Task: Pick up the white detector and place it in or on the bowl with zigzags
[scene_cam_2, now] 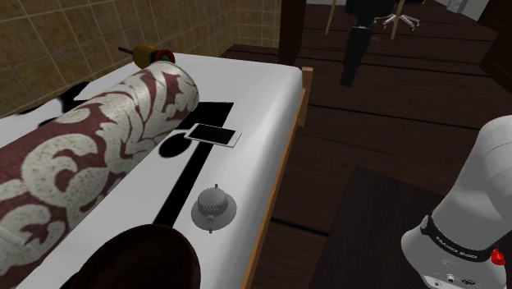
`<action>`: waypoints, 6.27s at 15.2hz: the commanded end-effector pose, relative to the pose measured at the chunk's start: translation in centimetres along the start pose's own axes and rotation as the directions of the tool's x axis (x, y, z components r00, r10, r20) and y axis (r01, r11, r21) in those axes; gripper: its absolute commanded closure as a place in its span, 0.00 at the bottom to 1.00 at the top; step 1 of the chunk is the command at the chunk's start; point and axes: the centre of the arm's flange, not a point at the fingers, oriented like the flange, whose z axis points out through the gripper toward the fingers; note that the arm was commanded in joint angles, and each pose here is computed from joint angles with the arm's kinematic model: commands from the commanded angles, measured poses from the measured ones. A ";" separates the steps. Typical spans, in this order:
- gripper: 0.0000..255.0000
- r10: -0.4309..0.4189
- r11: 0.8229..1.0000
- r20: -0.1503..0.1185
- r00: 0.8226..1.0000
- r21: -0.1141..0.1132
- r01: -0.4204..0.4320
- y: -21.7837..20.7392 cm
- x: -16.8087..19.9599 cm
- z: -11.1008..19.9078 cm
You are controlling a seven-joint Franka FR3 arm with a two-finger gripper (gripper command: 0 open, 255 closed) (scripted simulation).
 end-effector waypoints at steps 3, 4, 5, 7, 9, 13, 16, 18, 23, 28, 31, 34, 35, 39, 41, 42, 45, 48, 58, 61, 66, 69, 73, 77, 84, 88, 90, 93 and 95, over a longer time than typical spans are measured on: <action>0.00 0.007 1.000 0.002 1.000 0.000 -0.007 -2.0 1.4 1.1; 0.00 0.011 1.000 0.003 1.000 0.000 -0.011 -3.0 2.0 1.6; 0.00 0.014 1.000 0.004 1.000 0.000 -0.014 -4.0 2.7 2.2; 0.00 0.021 1.000 0.006 1.000 0.001 -0.021 -6.0 4.1 3.2; 0.00 0.028 1.000 0.008 1.000 0.001 -0.028 -8.0 5.5 4.3; 0.00 0.043 0.999 0.011 0.999 0.001 -0.043 -11.9 8.3 6.5; 0.00 0.053 0.999 0.014 0.998 0.001 -0.053 -14.8 10.5 8.2; 0.00 0.060 0.998 0.016 0.998 0.001 -0.060 -16.7 11.9 9.3; 0.00 0.078 0.997 0.021 0.997 0.002 -0.078 -21.5 15.6 12.0; 0.00 0.096 0.995 0.026 0.995 0.002 -0.096 -26.2 19.4 14.8; 0.00 0.096 0.995 0.026 0.995 0.002 -0.096 -26.4 19.4 15.9; 0.00 0.096 0.995 0.026 0.995 0.002 -0.096 -26.4 19.4 17.5; 0.00 0.096 0.995 0.026 0.995 0.002 -0.096 -26.4 19.4 18.0; 0.00 0.096 0.995 0.026 0.995 0.002 -0.096 -26.4 19.4 18.8; 0.00 0.096 0.995 0.026 0.995 0.002 -0.096 -26.4 19.4 18.8; 0.00 0.096 0.995 0.026 0.995 0.002 -0.096 -26.4 19.4 18.8; 1.00 0.096 0.995 0.026 0.995 0.002 -0.096 -26.4 19.4 18.8; 1.00 0.096 0.995 0.026 0.995 0.002 -0.096 -26.4 19.4 18.8; 1.00 0.096 0.995 0.026 0.995 0.002 -0.096 -26.4 19.4 16.7; 1.00 0.096 0.995 0.026 0.995 0.002 -0.096 -26.3 19.4 15.2; 1.00 0.096 0.995 0.026 0.995 0.002 -0.096 -26.3 19.5 12.5; 1.00 0.096 0.995 0.026 0.995 0.002 -0.096 -26.3 19.5 10.9; 1.00 0.096 0.995 0.026 0.995 0.002 -0.096 -26.3 19.5 8.8; 1.00 0.096 0.995 0.026 0.995 0.002 -0.096 -26.2 19.5 6.7; 1.00 0.096 0.995 0.026 0.995 0.002 -0.096 -27.5 19.6 3.7; 1.00 0.096 0.995 0.026 0.995 0.002 -0.096 -32.7 19.9 3.0; 1.00 0.096 0.995 0.026 0.995 0.002 -0.096 -35.4 20.0 2.6; 1.00 0.096 0.995 0.026 0.995 0.002 -0.096 -39.3 20.1 2.1; 1.00 0.096 0.995 0.026 0.995 0.002 -0.096 -41.9 20.2 1.7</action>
